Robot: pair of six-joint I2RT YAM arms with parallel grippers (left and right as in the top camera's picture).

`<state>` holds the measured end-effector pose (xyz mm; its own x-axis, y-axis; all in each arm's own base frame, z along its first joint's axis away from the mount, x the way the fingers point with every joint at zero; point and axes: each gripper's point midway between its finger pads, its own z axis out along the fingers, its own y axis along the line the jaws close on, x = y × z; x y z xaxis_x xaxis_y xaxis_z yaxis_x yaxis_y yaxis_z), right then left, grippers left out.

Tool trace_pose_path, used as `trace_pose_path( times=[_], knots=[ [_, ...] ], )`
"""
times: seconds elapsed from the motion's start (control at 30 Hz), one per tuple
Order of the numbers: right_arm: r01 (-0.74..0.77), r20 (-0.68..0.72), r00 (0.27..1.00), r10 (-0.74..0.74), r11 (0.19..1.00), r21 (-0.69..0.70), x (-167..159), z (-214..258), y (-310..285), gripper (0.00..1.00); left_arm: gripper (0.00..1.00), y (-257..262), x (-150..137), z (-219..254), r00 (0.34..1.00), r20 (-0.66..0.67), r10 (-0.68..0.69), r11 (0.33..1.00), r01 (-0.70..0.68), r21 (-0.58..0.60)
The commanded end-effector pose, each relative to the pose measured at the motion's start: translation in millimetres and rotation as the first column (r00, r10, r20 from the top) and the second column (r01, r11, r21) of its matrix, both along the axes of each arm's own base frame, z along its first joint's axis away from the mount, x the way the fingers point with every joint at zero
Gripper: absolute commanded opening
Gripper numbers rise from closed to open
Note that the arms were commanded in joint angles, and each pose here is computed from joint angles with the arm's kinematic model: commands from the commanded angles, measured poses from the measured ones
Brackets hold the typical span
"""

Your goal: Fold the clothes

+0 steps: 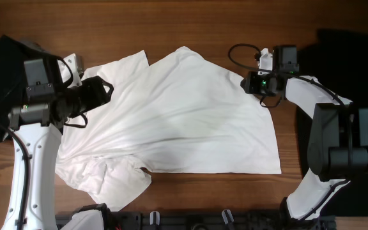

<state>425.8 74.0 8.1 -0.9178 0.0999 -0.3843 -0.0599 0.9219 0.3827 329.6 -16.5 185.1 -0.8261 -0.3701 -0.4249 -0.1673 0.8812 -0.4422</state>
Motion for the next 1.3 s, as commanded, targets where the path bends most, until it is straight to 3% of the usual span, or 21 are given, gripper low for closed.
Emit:
trace_pose_path(
  times=[0.0,0.23,0.33,0.43,0.5,0.57,0.67,0.73,0.83,0.9,1.1,1.13,1.17,1.2,1.27],
  knots=[
    [-0.012,0.059,0.998,0.011,1.000,0.017,14.7,20.9,2.5,0.04,0.61,-4.8,0.8,4.8,0.999,0.018,-0.028,1.000,0.028,-0.003],
    [-0.045,0.415,0.910,0.005,0.995,0.086,69.5,184.1,-3.3,0.04,0.61,-4.8,0.9,4.8,0.999,0.018,-0.028,1.000,0.028,-0.003],
    [-0.009,0.453,0.892,-0.016,0.999,0.052,63.7,212.5,-10.4,0.04,0.61,-4.8,0.9,4.8,0.999,0.018,-0.028,1.000,0.028,-0.002],
    [0.033,0.328,0.944,-0.034,0.999,0.008,41.2,190.2,-16.7,0.04,0.61,-4.5,2.5,5.8,0.999,0.026,-0.028,1.000,0.028,-0.001],
    [0.093,0.184,0.980,-0.077,0.992,-0.081,22.1,156.1,-32.3,0.25,0.62,-4.1,5.3,7.7,0.999,0.041,-0.028,1.000,0.028,0.002],
    [0.143,0.106,0.986,-0.126,0.974,-0.178,10.6,135.2,-50.4,0.59,0.62,-3.9,7.4,9.2,0.998,0.052,-0.029,1.000,0.028,0.003],
    [0.201,0.113,0.978,-0.176,0.943,-0.267,12.8,129.6,-72.0,0.86,0.64,-3.7,8.1,9.7,0.998,0.055,-0.028,1.000,0.028,0.004],
    [0.248,0.159,0.965,-0.210,0.928,-0.278,21.7,135.0,-85.0,0.94,0.65,-3.8,8.0,9.6,0.998,0.055,-0.029,1.000,0.028,0.004],
    [0.308,0.201,0.944,-0.263,0.919,-0.247,32.2,140.6,-95.2,0.96,0.65,-4.1,7.3,9.1,0.998,0.051,-0.029,1.000,0.029,0.003],
    [0.332,0.215,0.934,-0.284,0.913,-0.236,37.7,140.0,-101.4,0.95,0.66,-6.0,5.4,7.9,0.999,0.042,-0.034,0.999,0.034,0.001],
    [0.374,0.104,0.928,-0.359,0.887,-0.271,34.8,92.1,-117.9,0.73,0.67,-28.2,-1.7,0.3,0.993,0.009,-0.120,0.993,0.120,0.010],
    [0.405,0.069,0.912,-0.404,0.867,-0.291,30.0,79.6,-126.2,0.66,0.67,-31.1,-2.5,-1.7,0.992,0.000,-0.128,0.992,0.128,0.015],
    [0.419,0.044,0.903,-0.427,0.854,-0.308,26.5,69.9,-131.8,0.48,0.67,-34.7,-3.1,-2.8,0.990,-0.004,-0.139,0.990,0.139,0.017],
    [0.429,0.009,0.893,-0.450,0.845,-0.318,22.3,57.4,-137.4,0.25,0.67,-38.2,-3.5,-3.9,0.989,-0.008,-0.150,0.989,0.150,0.020],
    [0.424,-0.083,0.876,-0.476,0.840,-0.339,10.0,26.5,-147.2,0.06,0.67,-44.9,-4.0,-5.8,0.985,-0.012,-0.170,0.985,0.170,0.029]
  ],
)
